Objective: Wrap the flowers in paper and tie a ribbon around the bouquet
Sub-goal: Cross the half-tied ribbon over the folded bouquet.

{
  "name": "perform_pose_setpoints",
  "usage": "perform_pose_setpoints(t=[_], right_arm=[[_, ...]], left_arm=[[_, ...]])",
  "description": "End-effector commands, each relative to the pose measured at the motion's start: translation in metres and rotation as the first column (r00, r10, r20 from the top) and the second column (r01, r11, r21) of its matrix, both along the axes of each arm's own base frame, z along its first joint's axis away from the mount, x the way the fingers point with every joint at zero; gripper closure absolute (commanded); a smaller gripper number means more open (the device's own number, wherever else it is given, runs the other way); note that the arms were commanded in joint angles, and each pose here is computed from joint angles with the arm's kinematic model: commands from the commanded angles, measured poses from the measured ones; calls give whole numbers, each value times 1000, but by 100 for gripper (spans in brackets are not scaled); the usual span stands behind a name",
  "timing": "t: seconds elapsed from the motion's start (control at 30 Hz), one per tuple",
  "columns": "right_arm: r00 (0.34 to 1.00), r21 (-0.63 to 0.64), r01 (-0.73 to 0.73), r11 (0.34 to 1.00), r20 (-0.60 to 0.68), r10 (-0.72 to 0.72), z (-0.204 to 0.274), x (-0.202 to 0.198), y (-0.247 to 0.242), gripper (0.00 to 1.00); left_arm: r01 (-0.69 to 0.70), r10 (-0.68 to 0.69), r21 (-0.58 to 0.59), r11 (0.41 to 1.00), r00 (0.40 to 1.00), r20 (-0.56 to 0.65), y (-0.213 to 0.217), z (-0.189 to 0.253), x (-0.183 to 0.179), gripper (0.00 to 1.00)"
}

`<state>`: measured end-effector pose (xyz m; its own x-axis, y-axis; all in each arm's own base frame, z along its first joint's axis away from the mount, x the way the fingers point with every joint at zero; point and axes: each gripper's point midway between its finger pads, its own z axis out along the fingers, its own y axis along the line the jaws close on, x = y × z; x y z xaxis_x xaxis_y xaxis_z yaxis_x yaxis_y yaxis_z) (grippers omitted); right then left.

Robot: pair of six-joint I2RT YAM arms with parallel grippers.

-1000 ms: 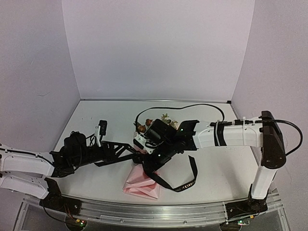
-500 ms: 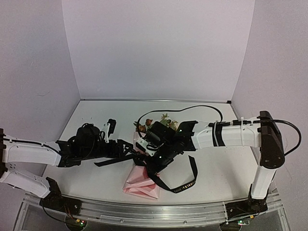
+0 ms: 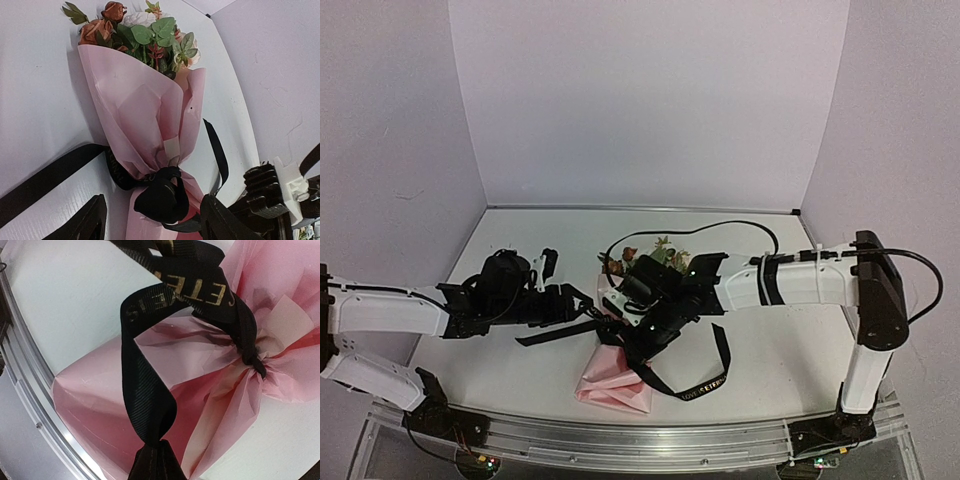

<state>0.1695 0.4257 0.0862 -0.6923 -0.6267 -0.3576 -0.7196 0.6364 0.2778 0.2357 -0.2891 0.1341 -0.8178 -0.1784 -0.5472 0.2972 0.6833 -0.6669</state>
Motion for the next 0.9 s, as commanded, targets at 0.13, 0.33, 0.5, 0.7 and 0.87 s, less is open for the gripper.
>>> perform_pose_setpoints(t=[0.13,0.33,0.5,0.7,0.87], right_arm=[[1000,6,17,1000,18,-17,0,5,6,100],[1000,3,18,1000,21,-18,-2,6,6,100],[1000,-3,21,1000,21,-21,-6,6,6,100],[999,-10,28,1000,21,-28,-10,7,6,100],[999,-23,37,999,22,-37,-14,9,4,100]], left_arm=[[41,-46,-91,995,997,-58,-9,7,-10,52],[55,-64,-93,994,993,-95,-13,-1,-13,55],[59,-68,-101,993,994,-89,-15,0,-11,59],[56,-64,-84,995,993,-101,-16,-6,-9,80],[58,-65,-58,997,991,-114,-12,-6,-12,97]])
